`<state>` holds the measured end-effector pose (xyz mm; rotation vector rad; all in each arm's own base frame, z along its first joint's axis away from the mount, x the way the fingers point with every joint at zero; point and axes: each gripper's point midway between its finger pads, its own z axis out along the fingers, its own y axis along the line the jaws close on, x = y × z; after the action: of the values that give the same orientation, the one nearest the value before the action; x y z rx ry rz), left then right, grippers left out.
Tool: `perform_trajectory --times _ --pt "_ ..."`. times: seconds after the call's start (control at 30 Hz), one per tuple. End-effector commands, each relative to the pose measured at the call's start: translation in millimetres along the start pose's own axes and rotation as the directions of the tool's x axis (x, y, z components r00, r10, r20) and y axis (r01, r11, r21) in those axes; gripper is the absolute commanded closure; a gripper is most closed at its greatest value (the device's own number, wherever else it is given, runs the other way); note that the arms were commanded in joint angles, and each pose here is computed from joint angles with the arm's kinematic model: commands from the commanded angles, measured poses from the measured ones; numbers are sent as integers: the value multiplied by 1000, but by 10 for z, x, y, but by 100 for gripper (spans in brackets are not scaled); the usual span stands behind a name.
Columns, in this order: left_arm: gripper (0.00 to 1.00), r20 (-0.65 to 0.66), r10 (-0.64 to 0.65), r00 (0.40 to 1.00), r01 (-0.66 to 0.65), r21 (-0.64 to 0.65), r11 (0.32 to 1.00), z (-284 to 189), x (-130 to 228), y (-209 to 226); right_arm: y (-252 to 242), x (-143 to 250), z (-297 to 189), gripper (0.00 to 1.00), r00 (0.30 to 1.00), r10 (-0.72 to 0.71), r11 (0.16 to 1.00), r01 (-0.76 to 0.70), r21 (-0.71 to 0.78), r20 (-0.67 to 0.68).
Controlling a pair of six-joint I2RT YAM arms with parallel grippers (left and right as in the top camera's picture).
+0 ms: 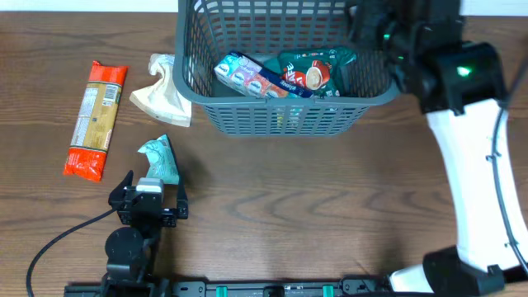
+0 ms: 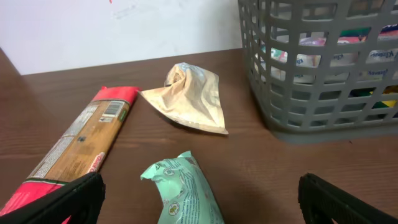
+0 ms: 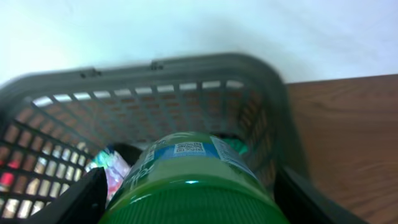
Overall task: Pack container
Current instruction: 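Lift the bottle with the right gripper over the basket, then release the bottle into the basket and raise the right gripper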
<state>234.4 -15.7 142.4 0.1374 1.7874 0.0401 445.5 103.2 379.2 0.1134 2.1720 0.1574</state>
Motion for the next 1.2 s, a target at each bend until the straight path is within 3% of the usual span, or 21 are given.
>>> perform_trajectory --times 0.0,0.37,0.8,0.83,0.87,0.9,1.0,1.17 --pt "1 -27 6 1000 -6 -8 1000 25 120 10 50 149 318 99 997 -50 998 52 31 -59" --pt "1 -27 7 1000 -7 -8 1000 25 120 10 45 740 1061 99 960 -99 992 116 50 -261" --pt "1 -27 6 1000 -6 -8 1000 25 120 10 -89 1650 1664 98 841 -121 980 185 70 -528" --pt "1 -27 6 1000 -6 -8 1000 25 120 10 -94 1673 1676 90 837 -121 980 187 71 -534" --pt "1 -27 6 1000 -6 -8 1000 25 120 10 -96 1677 1673 66 836 -121 980 188 71 -535" --pt "2 -27 6 1000 -6 -8 1000 25 120 10 -94 1673 1676 33 837 -122 980 188 70 -534" --pt "2 -27 7 1000 -7 -8 1000 25 120 10 -74 1602 1658 1 843 -150 977 206 53 -516" --pt "1 -27 6 1000 -6 -8 1000 25 120 10 -38 1450 1592 1 857 -159 977 207 45 -490"
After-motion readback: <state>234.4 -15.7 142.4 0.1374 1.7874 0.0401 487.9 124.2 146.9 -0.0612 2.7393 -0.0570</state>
